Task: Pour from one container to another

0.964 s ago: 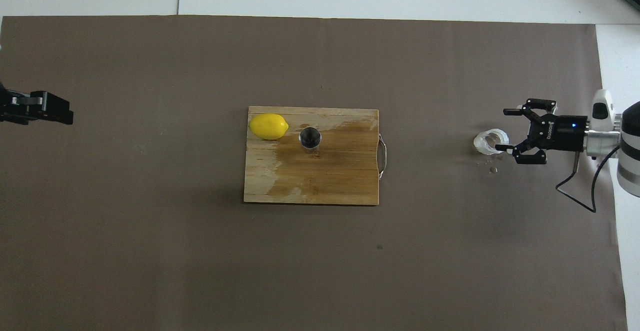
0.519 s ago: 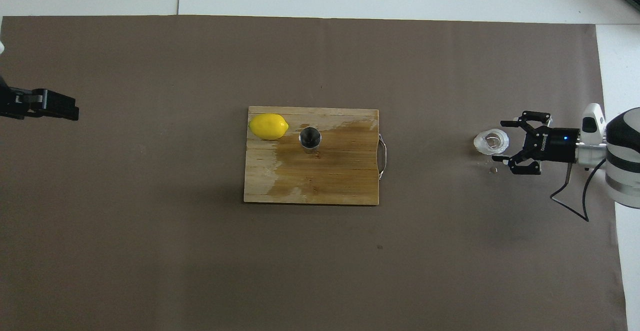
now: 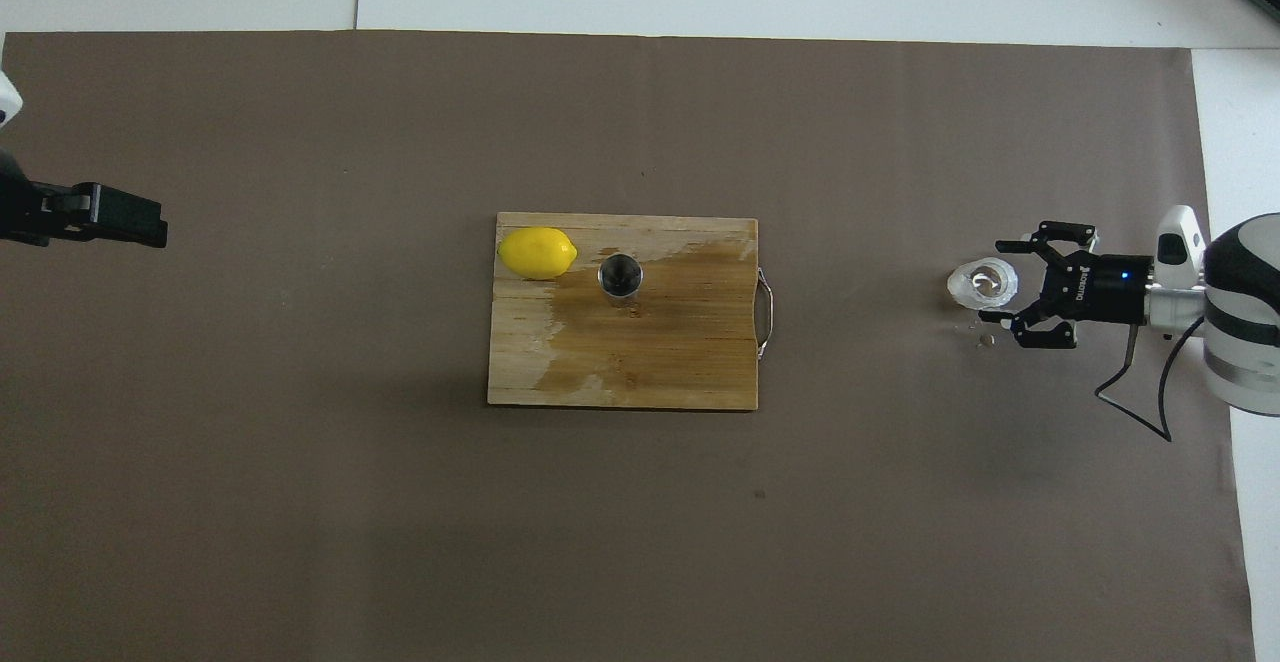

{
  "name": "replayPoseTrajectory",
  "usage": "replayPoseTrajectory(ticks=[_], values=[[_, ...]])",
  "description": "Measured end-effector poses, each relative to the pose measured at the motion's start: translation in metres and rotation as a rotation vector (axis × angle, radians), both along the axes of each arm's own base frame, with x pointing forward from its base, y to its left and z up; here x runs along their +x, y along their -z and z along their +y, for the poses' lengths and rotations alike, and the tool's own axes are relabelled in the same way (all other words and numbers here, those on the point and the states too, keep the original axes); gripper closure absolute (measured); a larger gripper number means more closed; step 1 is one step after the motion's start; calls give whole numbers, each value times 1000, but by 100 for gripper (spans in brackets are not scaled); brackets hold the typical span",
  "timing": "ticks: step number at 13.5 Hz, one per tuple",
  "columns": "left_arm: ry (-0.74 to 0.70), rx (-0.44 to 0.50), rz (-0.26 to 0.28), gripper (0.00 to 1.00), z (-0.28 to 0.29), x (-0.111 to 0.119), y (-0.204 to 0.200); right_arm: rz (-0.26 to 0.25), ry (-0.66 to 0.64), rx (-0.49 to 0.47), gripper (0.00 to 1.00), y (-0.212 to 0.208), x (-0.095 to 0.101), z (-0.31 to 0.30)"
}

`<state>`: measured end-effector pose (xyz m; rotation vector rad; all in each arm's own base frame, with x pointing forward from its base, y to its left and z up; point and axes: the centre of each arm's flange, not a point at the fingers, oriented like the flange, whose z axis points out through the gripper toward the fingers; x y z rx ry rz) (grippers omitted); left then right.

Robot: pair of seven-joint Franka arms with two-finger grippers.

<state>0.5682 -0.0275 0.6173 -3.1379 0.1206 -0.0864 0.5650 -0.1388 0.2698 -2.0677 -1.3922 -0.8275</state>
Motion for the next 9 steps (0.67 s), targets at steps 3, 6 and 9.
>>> replayPoseTrajectory(ticks=[3,6,9], values=[[-7,0,-2,0,4,-1,-1,-1,-11,3,2,0,2,7],[-9,-1,-3,0,5,-1,-2,-6,-15,1,2,0,2,7],[-9,-1,-3,0,5,-1,-2,-11,-29,0,2,5,-2,7]])
